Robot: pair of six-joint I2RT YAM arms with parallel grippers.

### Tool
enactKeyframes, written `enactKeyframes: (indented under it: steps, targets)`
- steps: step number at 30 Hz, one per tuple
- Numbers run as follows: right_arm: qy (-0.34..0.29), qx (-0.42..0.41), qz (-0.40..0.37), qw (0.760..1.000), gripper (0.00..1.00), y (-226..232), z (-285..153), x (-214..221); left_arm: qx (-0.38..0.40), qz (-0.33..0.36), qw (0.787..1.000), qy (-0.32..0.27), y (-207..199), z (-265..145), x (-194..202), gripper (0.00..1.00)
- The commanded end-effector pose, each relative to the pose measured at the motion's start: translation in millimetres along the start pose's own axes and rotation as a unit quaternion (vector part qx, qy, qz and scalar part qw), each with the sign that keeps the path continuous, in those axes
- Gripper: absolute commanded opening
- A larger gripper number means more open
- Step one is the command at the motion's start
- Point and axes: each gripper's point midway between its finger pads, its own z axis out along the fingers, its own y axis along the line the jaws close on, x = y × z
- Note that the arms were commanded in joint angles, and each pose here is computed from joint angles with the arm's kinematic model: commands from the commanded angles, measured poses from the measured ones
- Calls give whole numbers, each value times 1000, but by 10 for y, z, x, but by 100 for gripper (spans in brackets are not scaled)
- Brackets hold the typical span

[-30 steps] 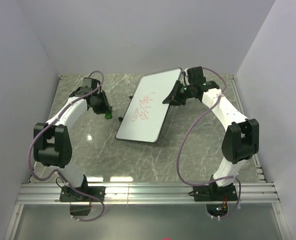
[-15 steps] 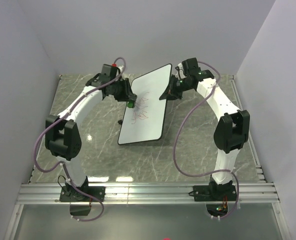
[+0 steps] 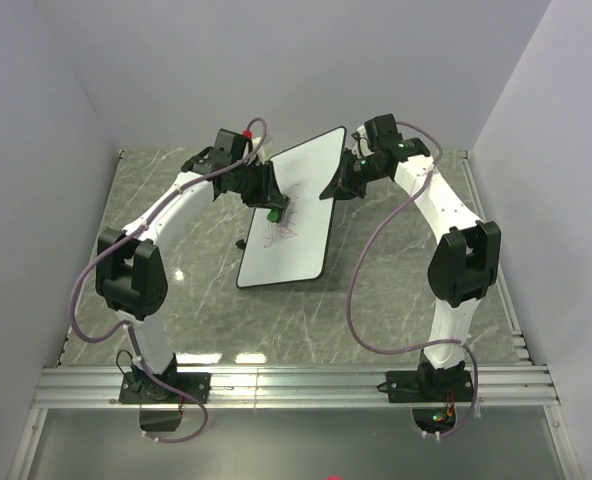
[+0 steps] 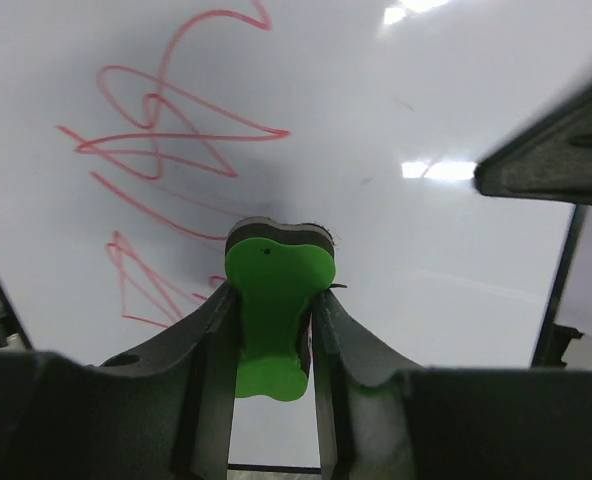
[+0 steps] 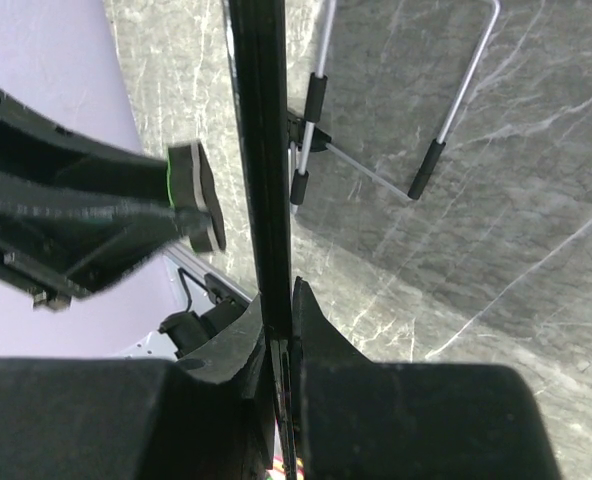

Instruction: Erase the whiteboard

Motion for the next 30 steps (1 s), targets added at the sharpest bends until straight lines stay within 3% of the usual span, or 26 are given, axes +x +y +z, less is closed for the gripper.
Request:
enactKeyframes:
  steps: [1,5,11,30]
  targets:
    - [-75,89,-30,993,0,-364,-212,-229,60,50,997,7,-437,-26,1,0]
    - [-75,92,-8,993,0,-476,-238,-198,79,62,995,12,-704,86,162,0]
    - [-76,93,-3,993,0,-527,-260,-195,58,37,997,34,-516,300,441,0]
    - [-71,97,-7,993,0,-575,-297,-97,-105,-60,988,93,1057,607,1098,0]
